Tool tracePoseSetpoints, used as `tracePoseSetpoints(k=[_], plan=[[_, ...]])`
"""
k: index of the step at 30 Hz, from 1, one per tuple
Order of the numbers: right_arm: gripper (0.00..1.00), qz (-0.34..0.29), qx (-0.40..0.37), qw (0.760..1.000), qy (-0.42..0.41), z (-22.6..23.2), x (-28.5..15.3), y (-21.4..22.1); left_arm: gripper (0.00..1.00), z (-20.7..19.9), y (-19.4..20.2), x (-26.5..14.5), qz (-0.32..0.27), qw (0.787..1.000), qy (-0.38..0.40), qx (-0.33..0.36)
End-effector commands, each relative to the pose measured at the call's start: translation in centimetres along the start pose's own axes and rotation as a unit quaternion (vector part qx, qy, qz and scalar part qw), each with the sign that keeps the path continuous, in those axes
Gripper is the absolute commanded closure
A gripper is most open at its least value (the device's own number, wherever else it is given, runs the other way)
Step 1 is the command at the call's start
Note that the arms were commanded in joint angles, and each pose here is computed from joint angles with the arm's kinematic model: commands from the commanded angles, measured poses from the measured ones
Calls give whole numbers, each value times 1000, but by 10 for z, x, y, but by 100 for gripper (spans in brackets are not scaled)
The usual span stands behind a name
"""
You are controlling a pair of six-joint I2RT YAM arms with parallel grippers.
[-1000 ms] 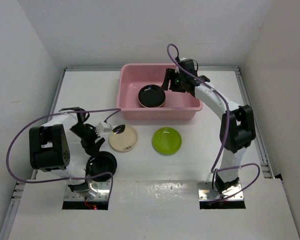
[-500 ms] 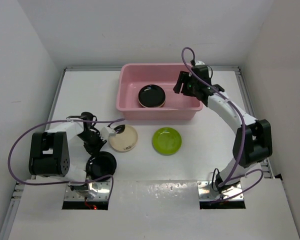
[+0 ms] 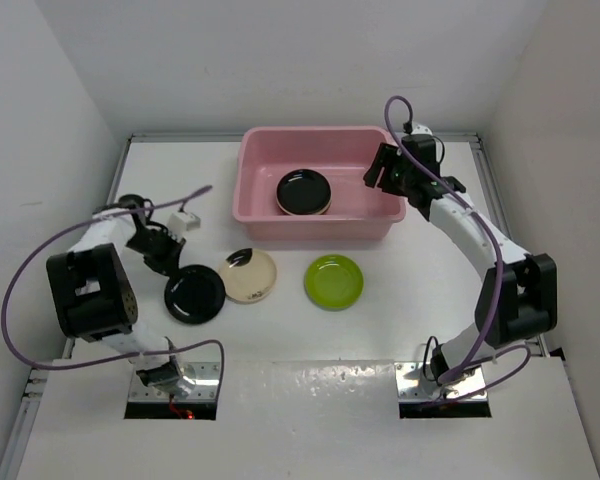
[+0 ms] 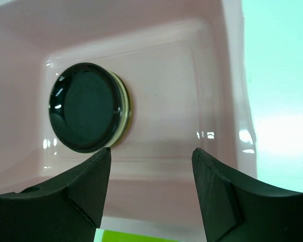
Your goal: Place the plates into the plastic bin on the countertop
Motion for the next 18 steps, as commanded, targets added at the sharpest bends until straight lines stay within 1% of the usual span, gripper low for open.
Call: tracePoseSetpoints(k=[1,3,6,7,8,9,11,12,13,15,16,18], plan=[[35,-32,19,999,3,-4,-11,-10,100,27,-10,-26,-66,997,21,-17],[35,-33,29,999,10,-11,-14,-8,100,44,-19,-40,-91,995,18,-31],[37,-33,38,999,16,-17,-17,-5,100,59,-26,-56,-131,989,25,-64],[37,-31,43,998,18,-18,-18,-4,100,67,-34,-71,-159,985,18,-69],[37,-32,43,998,18,-19,-19,-4,100,72,-38,-76,-170,982,16,-76],[37,-34,44,998,18,-19,-21,-4,100,77,-51,-91,-193,978,-1,-80],[37,-37,44,998,18,-20,-23,-6,100,85,-62,-110,-224,970,-23,-91],[38,-39,43,998,17,-19,-24,-8,100,88,-75,-128,-247,962,-41,-110],[38,-40,41,998,17,-19,-25,-9,100,95,-85,-139,-271,954,-62,-111],[38,-47,37,998,14,-17,-29,-13,100,94,-108,-159,-307,939,-74,-135],[38,-49,33,998,12,-16,-32,-15,100,90,-134,-177,-337,931,-95,-104],[38,-55,28,998,12,-15,-35,-19,100,78,-163,-187,-366,920,-95,-103]])
Point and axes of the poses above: each gripper's point midway between its finger pads, its own x axis out along the fingers, its own z axis along the line the jaws close on, y = z × x, the point moved 8 cm from there along -x, back along the fingers, and after that the axes turned 5 degrees about -x, right-handed, at the moved point
